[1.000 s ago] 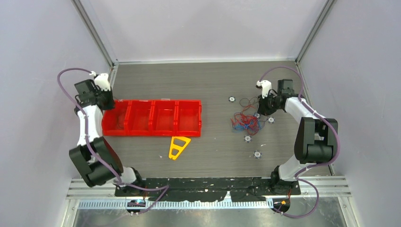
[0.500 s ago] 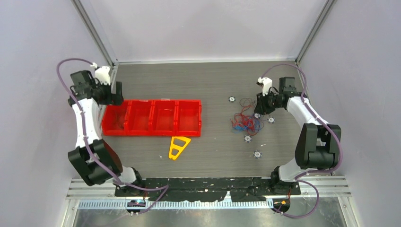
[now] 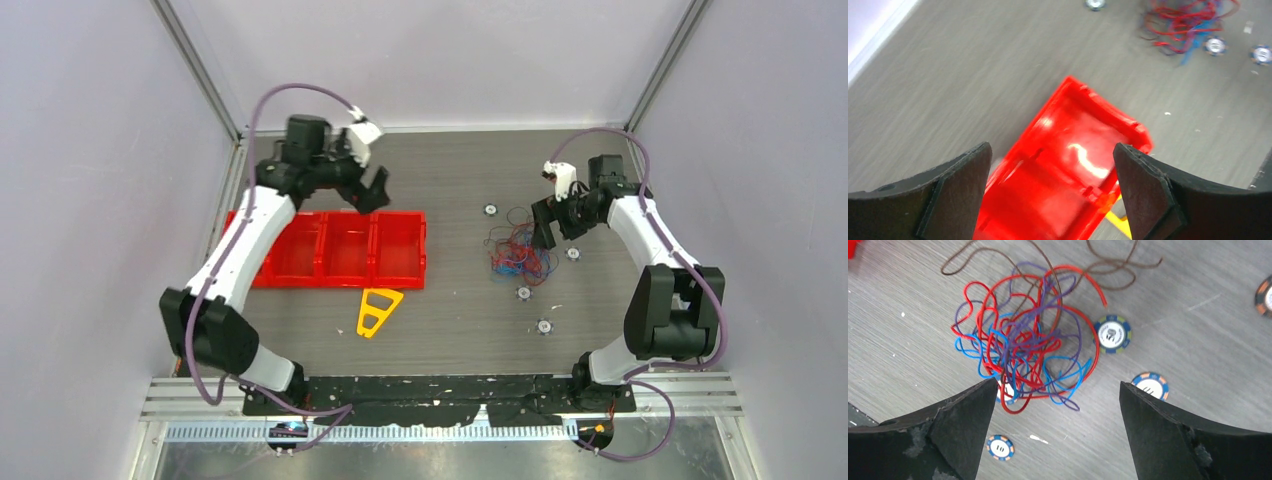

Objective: Untangle the cables

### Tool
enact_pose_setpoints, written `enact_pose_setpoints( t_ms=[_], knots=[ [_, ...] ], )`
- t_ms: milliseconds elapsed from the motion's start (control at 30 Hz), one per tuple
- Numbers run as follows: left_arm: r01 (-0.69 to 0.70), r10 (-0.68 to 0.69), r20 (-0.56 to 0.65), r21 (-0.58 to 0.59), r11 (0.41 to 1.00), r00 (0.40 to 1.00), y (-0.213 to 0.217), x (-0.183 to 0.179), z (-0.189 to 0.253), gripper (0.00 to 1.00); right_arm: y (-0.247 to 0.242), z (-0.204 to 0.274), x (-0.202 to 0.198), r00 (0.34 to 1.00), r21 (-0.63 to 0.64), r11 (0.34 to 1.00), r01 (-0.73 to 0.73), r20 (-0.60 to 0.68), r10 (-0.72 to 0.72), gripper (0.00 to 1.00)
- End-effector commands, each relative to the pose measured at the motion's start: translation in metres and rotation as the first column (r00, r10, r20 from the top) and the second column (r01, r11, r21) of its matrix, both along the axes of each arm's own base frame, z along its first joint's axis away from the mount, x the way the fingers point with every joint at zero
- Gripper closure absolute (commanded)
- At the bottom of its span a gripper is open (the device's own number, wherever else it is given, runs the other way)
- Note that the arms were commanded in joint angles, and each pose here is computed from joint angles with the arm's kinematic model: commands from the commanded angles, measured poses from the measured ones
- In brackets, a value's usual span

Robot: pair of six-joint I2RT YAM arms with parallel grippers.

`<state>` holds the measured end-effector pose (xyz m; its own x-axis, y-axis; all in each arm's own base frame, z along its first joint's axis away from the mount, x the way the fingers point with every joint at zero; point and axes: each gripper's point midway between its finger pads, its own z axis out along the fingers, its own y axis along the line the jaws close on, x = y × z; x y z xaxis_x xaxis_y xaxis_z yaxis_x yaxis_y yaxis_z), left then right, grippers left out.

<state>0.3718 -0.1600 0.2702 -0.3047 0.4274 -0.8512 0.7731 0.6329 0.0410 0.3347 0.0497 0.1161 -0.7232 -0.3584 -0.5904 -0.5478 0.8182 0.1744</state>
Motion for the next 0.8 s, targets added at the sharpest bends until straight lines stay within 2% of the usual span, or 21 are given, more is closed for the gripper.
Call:
enact_pose_setpoints(
  t_ms=[0, 167, 367, 533, 667, 700, 767],
  knots=[
    [0.172, -0.180, -0.073, -0.103, 0.980, 0.981, -0.082, -0.013, -0.019, 0.10, -0.005, -0.022, -0.017, 0.991, -0.014, 0.999, 0.046, -0.122, -0.047, 0.03],
    [0.234, -0.272, -0.166, -0.216, 0.948, 0.948, -0.167, -0.018, -0.039, 0.26, 0.018, -0.037, -0.017, 0.978, 0.114, 0.992, 0.052, -0.209, -0.027, 0.20],
    [0.245, -0.314, -0.262, -0.264, 0.933, 0.913, -0.241, -0.012, -0.081, 0.26, 0.015, -0.048, -0.022, 0.975, 0.083, 0.995, 0.049, -0.222, -0.030, 0.32],
    [0.220, -0.309, -0.310, -0.289, 0.932, 0.899, -0.273, -0.001, -0.109, 0.27, 0.012, -0.052, -0.025, 0.973, 0.065, 0.996, 0.056, -0.229, -0.039, 0.36],
    [0.174, -0.263, -0.363, -0.261, 0.950, 0.894, -0.287, 0.001, -0.132, 0.18, 0.013, -0.052, -0.026, 0.971, 0.068, 0.996, 0.066, -0.235, -0.048, 0.36],
    [0.161, -0.251, -0.378, -0.253, 0.954, 0.891, -0.289, 0.001, -0.140, 0.18, 0.013, -0.052, -0.026, 0.971, 0.072, 0.995, 0.067, -0.236, -0.048, 0.36],
    [0.111, -0.196, -0.404, -0.225, 0.968, 0.894, -0.288, 0.007, -0.154, 0.25, 0.014, -0.051, -0.025, 0.970, 0.077, 0.994, 0.074, -0.236, -0.054, 0.36]
  ],
)
